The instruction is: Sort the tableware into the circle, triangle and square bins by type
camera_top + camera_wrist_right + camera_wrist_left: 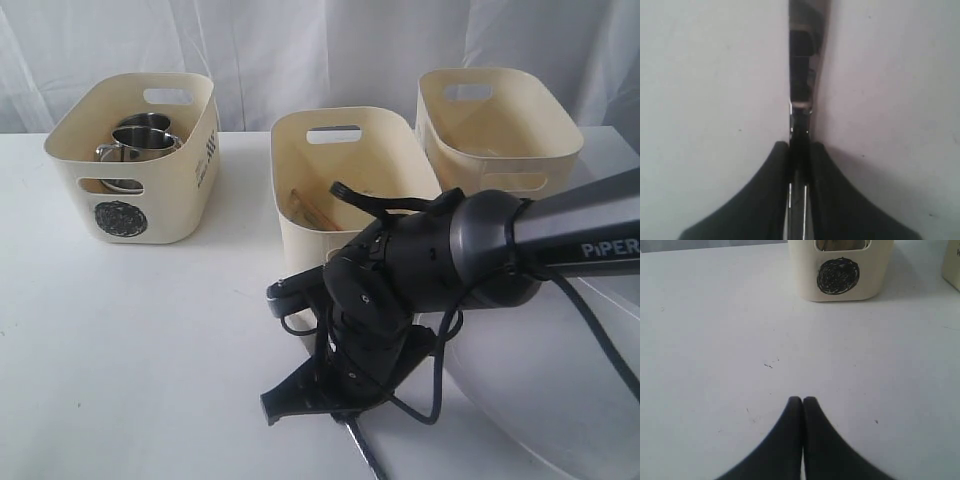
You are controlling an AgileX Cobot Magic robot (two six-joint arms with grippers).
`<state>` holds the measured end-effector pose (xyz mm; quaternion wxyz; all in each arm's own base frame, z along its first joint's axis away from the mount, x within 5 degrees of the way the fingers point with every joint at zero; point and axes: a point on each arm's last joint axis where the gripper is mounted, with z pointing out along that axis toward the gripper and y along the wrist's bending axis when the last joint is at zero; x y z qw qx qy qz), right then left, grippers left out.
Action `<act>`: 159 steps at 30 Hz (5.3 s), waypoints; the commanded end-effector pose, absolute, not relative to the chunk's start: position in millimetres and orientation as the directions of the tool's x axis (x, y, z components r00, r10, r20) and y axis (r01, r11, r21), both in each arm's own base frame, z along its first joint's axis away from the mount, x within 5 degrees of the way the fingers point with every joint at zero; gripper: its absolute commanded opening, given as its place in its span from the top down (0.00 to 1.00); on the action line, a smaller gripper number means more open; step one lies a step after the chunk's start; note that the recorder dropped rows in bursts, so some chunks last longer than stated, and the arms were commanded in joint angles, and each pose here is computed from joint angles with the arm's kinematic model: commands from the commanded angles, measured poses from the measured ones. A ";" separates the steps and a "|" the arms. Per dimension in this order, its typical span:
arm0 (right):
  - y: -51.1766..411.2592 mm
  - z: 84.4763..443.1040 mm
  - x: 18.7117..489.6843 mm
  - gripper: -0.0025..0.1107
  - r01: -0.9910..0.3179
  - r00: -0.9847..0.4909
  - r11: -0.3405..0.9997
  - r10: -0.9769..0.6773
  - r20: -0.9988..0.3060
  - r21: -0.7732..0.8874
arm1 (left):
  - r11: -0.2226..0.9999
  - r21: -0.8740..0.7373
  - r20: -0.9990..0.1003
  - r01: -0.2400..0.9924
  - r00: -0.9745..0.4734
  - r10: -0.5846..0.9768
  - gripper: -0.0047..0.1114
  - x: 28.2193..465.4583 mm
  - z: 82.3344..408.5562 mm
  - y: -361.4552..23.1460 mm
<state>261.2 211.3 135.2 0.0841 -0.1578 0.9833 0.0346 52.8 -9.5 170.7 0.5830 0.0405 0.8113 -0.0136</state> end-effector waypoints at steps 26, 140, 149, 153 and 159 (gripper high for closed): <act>214.0 235.7 241.3 0.98 -0.400 -0.825 0.899 -0.268 -0.498 0.179 | 0.997 0.014 -0.947 0.079 -0.319 0.038 0.96 52.7 169.4 -9.7; 112.1 257.5 266.6 0.98 -0.181 -0.810 0.983 -0.142 -0.569 0.012 | 0.997 0.014 -0.947 0.079 -0.319 0.038 0.96 52.7 169.4 -9.7; 138.2 242.2 269.5 0.98 -0.266 -0.805 0.963 -0.198 -0.559 0.042 | 0.997 0.014 -0.947 0.079 -0.319 0.038 0.96 52.7 169.4 -9.7; 146.0 239.9 272.1 0.98 -0.296 -0.792 0.954 -0.218 -0.571 0.046 | 0.997 0.014 -0.947 0.079 -0.319 0.038 0.96 52.7 169.4 -9.7; 150.4 249.6 278.2 0.98 -0.306 -0.764 0.950 -0.211 -0.610 0.054 | 0.997 0.014 -0.947 0.079 -0.319 0.038 0.96 52.7 169.4 -9.7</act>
